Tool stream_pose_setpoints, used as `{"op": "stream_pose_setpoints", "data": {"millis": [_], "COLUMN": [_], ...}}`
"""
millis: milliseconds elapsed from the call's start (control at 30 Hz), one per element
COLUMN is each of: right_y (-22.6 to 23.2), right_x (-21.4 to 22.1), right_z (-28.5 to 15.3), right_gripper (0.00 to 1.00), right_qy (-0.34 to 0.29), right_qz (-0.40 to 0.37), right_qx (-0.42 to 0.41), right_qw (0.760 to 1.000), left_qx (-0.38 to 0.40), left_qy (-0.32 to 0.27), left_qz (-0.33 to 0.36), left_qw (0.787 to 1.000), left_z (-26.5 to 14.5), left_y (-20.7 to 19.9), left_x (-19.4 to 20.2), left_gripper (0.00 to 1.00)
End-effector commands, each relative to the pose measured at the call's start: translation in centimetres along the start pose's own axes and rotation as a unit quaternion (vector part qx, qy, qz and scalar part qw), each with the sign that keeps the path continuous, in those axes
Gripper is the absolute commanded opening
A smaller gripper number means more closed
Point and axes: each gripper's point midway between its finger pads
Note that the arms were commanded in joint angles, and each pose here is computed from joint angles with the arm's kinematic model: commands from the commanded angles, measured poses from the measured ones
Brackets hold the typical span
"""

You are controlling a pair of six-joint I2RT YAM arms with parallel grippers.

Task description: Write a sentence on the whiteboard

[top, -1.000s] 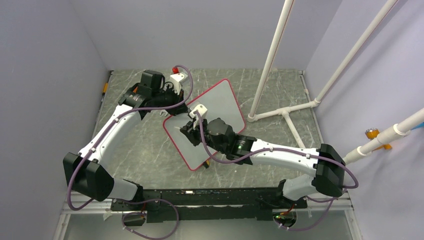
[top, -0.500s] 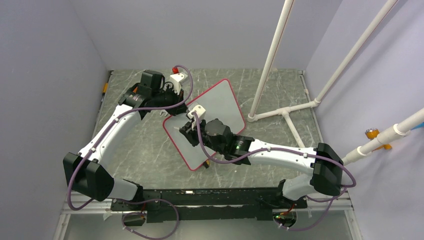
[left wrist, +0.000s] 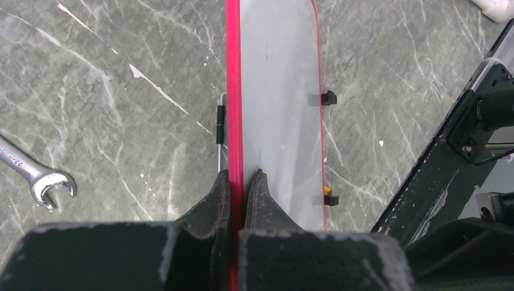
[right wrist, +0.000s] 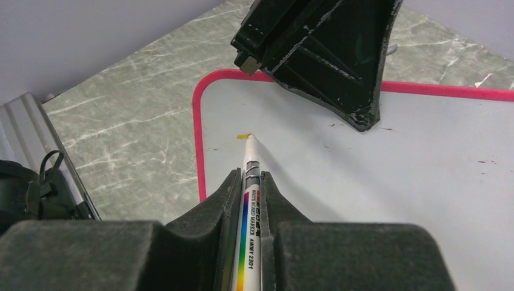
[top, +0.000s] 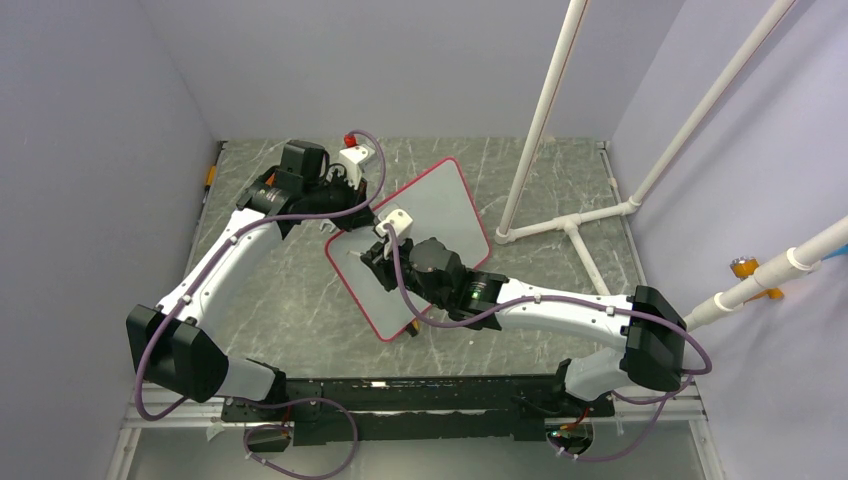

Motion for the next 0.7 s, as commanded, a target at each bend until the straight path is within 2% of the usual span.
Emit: {"op": "stream_pose_setpoints", "data": {"millis": [0,367,533,667], "right_y": [-1.8,-3.9,-3.8,-2.5], "right_x": [-1.9,-2.3,-2.8,-4.7], "right_z": [0.3,0.1,-0.1,-1.2], "right_gripper": [0.00,0.00,0.00,0.00], "right_qy": [-0.023,-0.019,-0.019,-0.036], "right_qz": [-0.003,-0.009,-0.014,0.000], "right_qx": [0.040,0.078,0.074,0.040], "right_qw": [0.999,0.997,0.997,0.999], "left_qx": [-0.092,-0.091,-0.094,-0.098], "left_qy": [0.080,0.081,0.081,0.081], "left_qz": [0.045,0.046,0.046,0.046], "left_qw": [0.992,0.991,0.991,0.991], "left_z": [-0.2,-0.2,-0.2,-0.3], "left_y": [3.9,3.8,3.9,4.0], "left_x": [3.7,3.7,3.8,3.7], "left_gripper": [0.00,0.00,0.00,0.00]}}
Point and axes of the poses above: each gripper's point midway between its finger pads, its own z axis out along the fingers, its own y axis along the line the jaws close on, x = y × z, and after that the axes turned 4 degrees about z, right-handed
